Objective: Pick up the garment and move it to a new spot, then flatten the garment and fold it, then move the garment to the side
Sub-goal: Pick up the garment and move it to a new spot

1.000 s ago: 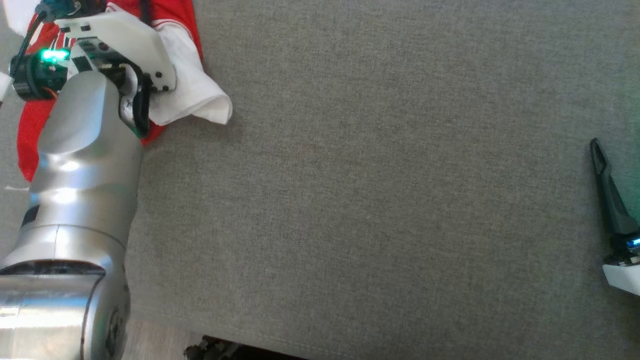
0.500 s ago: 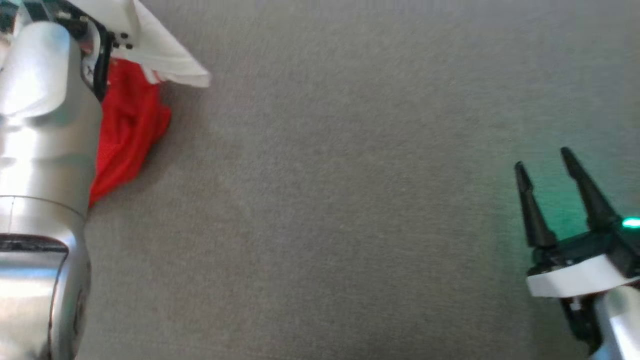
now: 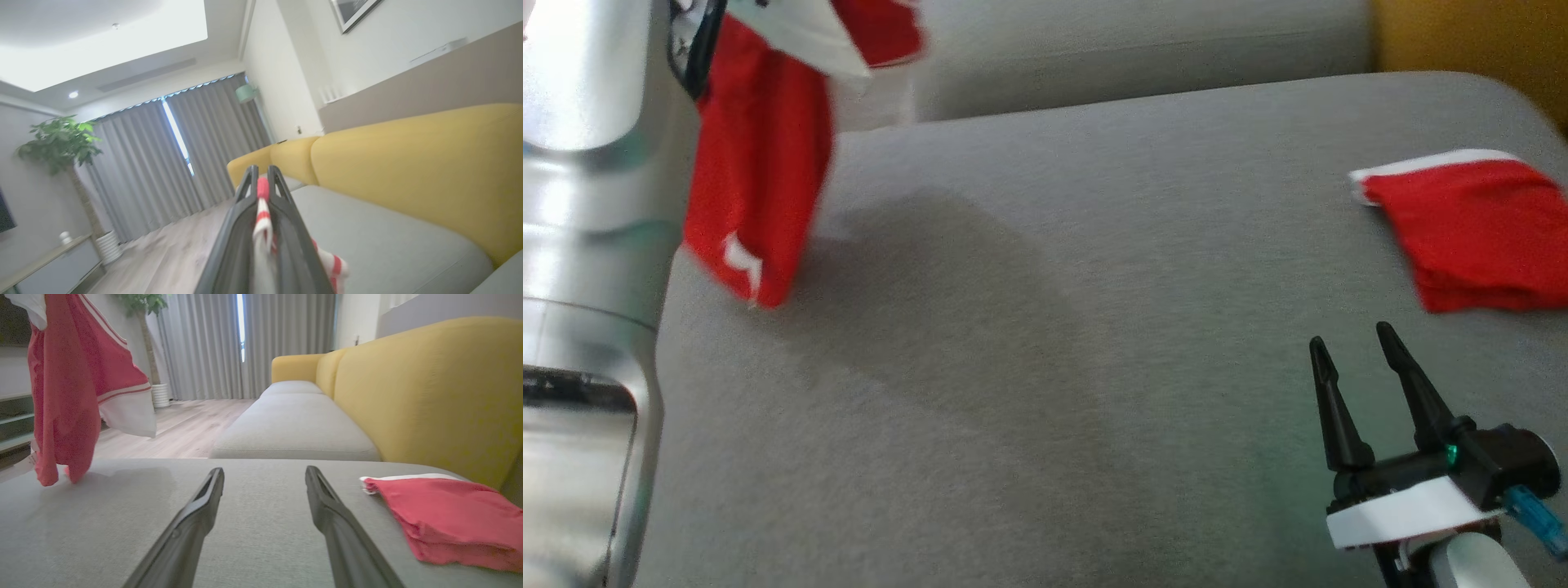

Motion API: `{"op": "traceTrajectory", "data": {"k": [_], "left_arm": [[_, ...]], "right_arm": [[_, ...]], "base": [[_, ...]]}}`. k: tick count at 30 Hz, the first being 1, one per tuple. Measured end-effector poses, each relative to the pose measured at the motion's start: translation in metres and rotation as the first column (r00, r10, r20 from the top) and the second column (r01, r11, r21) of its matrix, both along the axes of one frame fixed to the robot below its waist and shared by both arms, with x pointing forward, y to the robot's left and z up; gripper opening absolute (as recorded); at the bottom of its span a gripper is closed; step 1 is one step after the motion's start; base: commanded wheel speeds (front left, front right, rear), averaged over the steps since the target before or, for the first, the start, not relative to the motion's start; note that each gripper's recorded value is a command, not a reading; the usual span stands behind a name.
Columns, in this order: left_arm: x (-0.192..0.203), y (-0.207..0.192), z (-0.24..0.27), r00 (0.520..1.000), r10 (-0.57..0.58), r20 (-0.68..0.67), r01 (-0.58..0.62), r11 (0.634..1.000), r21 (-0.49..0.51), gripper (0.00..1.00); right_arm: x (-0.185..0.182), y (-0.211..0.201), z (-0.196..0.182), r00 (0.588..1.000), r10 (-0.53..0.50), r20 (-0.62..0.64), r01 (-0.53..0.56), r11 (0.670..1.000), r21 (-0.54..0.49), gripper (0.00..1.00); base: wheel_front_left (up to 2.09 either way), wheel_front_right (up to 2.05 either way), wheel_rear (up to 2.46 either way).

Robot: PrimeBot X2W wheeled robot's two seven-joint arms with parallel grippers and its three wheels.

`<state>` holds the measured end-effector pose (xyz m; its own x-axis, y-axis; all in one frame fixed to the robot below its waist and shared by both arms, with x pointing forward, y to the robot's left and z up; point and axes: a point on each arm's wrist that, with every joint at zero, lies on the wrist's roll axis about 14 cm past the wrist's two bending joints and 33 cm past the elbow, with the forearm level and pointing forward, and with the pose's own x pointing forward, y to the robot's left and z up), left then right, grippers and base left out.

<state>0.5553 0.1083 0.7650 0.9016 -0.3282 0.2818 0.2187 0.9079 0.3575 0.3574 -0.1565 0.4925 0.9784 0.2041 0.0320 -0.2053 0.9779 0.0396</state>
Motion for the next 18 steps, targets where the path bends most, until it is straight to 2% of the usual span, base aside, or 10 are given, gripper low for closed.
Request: {"op": "traceTrajectory", "data": {"k": [5,7,9,13,18], "left_arm": [[-0.025,-0.076,0.043,0.977,-0.19,0.093,0.193,0.981,-0.022,0.0],[-0.039,-0.115,0.051,0.953,-0.285,0.101,0.29,0.957,-0.032,0.0],[-0.046,-0.136,0.043,0.937,-0.341,0.08,0.344,0.939,-0.029,0.0],[-0.048,-0.162,-0.032,0.906,-0.416,-0.074,0.413,0.909,-0.054,0.0],[-0.061,-0.148,-0.184,0.839,-0.403,-0.365,0.373,0.915,-0.152,0.0]], "right_arm": [[-0.024,-0.031,0.015,0.993,-0.112,0.047,0.112,0.994,0.01,1.0],[-0.035,-0.044,0.02,0.985,-0.16,0.062,0.159,0.987,0.018,1.0],[-0.039,-0.05,0.022,0.981,-0.184,0.068,0.183,0.983,0.023,1.0],[-0.038,-0.054,0.018,0.978,-0.203,0.052,0.202,0.979,0.025,1.0],[-0.031,-0.048,0.007,0.98,-0.199,0.015,0.198,0.979,0.039,1.0]], "base": [[0.0,0.0,0.0],[0.0,0.0,0.0],[0.0,0.0,0.0],[0.0,0.0,0.0],[0.0,0.0,0.0]]}}
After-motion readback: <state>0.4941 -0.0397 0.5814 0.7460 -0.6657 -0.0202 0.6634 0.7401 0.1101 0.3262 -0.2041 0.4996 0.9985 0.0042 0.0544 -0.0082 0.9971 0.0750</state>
